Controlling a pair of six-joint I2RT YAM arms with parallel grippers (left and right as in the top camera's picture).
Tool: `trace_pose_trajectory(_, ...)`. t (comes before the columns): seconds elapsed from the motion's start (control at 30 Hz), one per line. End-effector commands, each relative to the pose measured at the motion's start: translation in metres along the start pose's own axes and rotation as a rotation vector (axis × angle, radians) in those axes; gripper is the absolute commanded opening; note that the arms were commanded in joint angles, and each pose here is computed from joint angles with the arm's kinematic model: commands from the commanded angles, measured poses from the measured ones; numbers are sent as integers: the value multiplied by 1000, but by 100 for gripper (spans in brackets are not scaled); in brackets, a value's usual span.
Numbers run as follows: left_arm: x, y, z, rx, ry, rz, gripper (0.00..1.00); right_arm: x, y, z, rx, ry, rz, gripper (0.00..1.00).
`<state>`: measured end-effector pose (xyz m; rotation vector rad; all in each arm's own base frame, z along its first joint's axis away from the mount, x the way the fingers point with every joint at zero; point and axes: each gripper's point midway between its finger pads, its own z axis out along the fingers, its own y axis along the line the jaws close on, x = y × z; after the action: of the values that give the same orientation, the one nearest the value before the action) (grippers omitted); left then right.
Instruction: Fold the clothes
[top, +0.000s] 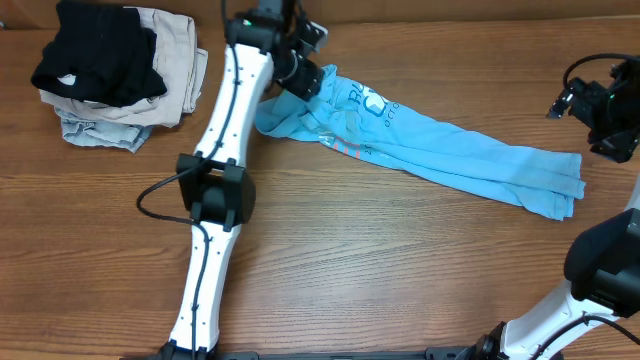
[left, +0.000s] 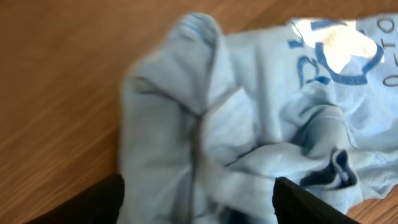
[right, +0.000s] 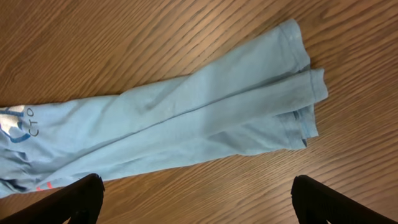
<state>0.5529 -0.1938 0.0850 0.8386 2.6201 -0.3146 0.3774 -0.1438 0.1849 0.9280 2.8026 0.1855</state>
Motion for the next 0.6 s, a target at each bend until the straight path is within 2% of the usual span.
trace_pose_trajectory(0.0, 6, -16, 22, 41, 31, 34, 77, 1, 12, -8, -11, -17, -29, 100)
trace_pose_trajectory(0.1, 11, -18, 35, 46, 53, 15, 77, 4, 17, -7, -13, -11, -43, 100)
trace_pose_trajectory(0.23, 31, -18, 57, 56, 121, -43, 83, 6, 24, -6, -15, -8, -60, 100)
trace_pose_trajectory(0.4, 62, 4, 67, -84, 241, -182, 89, 10, 35, -5, -29, 0, -84, 100)
trace_pose_trajectory(0.57, 92, 14, 58, -189, 359, -283, 90, 16, 48, -2, -33, 10, -118, 100)
